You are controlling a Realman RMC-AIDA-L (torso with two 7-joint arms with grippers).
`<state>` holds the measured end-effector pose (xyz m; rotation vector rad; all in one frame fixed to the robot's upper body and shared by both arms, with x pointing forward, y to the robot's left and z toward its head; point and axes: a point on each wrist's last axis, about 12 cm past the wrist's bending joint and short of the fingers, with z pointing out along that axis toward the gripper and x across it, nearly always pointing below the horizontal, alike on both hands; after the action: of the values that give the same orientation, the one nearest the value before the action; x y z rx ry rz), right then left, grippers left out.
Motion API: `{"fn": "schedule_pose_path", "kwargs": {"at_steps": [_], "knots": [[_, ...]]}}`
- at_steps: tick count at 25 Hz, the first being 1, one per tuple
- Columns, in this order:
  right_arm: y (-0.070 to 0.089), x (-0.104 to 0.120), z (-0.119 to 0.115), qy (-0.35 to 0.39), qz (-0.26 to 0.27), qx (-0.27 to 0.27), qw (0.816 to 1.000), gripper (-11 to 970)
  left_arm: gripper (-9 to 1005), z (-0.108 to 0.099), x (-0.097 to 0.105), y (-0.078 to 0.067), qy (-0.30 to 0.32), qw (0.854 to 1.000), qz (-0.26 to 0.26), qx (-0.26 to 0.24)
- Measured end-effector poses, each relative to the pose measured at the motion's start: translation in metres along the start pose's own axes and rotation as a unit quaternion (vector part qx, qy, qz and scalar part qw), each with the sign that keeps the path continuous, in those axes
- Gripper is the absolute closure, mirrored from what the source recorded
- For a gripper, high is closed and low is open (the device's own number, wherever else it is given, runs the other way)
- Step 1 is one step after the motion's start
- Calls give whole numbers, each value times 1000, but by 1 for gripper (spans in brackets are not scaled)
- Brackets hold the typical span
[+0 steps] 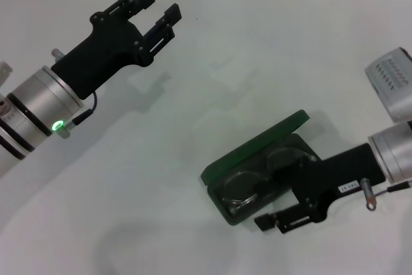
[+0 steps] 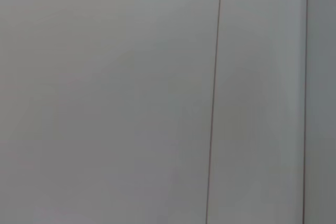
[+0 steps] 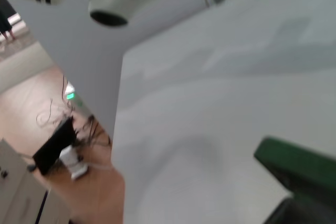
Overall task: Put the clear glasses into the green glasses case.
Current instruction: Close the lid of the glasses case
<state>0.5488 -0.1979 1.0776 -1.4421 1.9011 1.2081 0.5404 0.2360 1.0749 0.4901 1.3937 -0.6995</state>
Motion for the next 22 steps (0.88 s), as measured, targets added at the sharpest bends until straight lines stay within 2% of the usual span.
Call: {"fn": "schedule_pose_path", "kwargs": {"at_steps": [6, 15, 22], "knots": [[0, -7, -1, -53, -32, 8, 998, 281, 417, -1, 0, 1, 2, 1000, 1, -3], [-5, -10, -7, -161, -86, 79, 980, 281, 417, -2, 0, 7, 7, 1000, 8, -11], [-4, -8, 0, -174, -101, 95, 975, 280, 416, -2, 1, 8, 11, 1000, 14, -12]]}}
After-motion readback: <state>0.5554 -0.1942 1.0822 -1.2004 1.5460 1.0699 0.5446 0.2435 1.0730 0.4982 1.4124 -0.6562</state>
